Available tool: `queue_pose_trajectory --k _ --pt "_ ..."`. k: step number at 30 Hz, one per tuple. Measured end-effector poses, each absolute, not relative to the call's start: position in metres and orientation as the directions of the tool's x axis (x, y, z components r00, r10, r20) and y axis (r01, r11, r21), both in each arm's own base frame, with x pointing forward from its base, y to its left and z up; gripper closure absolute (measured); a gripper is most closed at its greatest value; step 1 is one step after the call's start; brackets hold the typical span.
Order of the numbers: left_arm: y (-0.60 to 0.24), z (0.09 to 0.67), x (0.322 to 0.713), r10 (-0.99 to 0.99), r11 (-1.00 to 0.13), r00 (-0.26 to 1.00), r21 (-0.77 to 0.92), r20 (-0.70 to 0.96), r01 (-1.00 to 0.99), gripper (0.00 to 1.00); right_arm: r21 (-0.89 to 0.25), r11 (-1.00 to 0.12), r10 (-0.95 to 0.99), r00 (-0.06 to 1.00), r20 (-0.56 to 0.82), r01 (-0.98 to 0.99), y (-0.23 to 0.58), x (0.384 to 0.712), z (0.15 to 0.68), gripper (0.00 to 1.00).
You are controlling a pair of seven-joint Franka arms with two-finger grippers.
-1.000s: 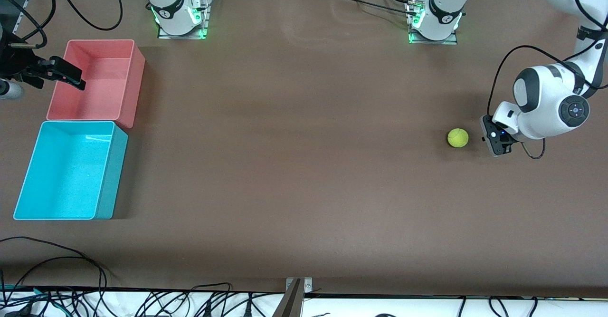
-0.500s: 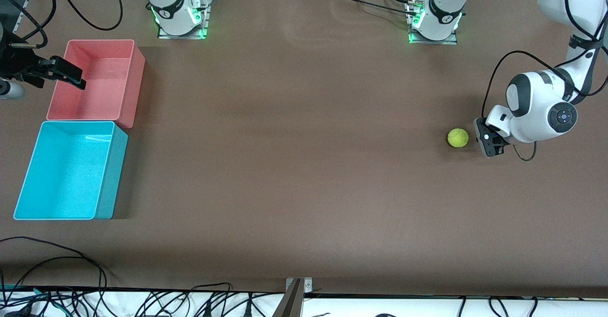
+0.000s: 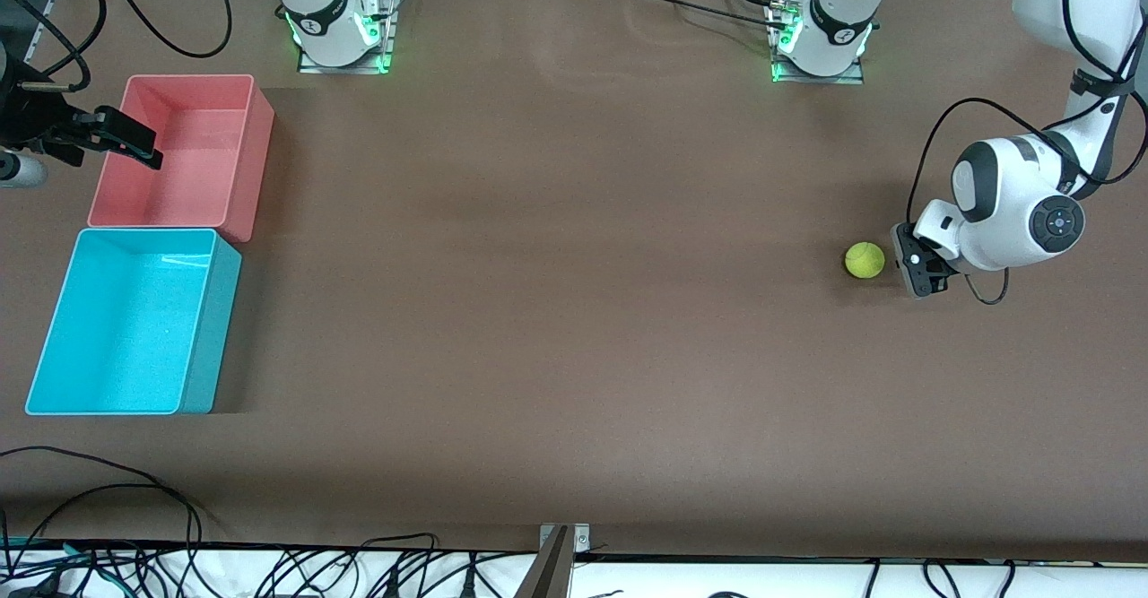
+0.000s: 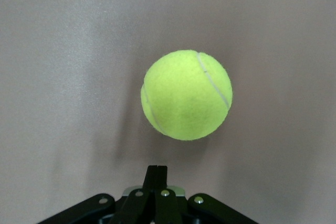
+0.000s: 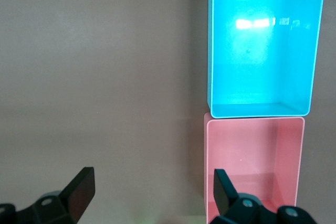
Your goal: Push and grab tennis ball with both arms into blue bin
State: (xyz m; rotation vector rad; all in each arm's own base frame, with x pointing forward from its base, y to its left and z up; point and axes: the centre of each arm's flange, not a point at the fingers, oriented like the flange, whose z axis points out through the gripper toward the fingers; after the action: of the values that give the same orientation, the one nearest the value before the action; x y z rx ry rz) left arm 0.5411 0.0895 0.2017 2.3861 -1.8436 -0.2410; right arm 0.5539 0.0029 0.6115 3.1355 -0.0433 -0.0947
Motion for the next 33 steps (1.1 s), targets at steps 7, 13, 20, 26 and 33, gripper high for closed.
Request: queue_pose_trajectory --k 7,13,20,26,33 --pt "0.084 0.201 0.542 -0.967 -0.254 0.251 0.191 -0.041 -0.948 0.99 0.005 -0.999 -0.031 0.998 -0.061 -0.031 0.001 0.554 0.611 0.0" --pt "0.078 0.199 0.544 -0.972 -0.234 0.232 0.182 -0.032 -0.955 0.99 0.005 -0.999 -0.033 0.997 -0.064 -0.032 0.0 0.555 0.61 0.0" --pt "0.078 0.196 0.546 -0.977 -0.213 0.212 0.163 -0.023 -0.963 0.99 0.006 -0.999 -0.034 0.997 -0.065 -0.034 -0.001 0.555 0.609 0.0" --pt "0.078 0.194 0.545 -0.977 -0.211 0.21 0.166 -0.022 -0.963 0.99 0.006 -0.999 -0.035 0.997 -0.065 -0.035 -0.001 0.555 0.609 0.0" --pt "0.081 0.188 0.54 -0.977 -0.214 0.214 0.18 -0.023 -0.96 0.99 0.006 -0.999 -0.035 0.997 -0.065 -0.035 -0.001 0.555 0.609 0.0"
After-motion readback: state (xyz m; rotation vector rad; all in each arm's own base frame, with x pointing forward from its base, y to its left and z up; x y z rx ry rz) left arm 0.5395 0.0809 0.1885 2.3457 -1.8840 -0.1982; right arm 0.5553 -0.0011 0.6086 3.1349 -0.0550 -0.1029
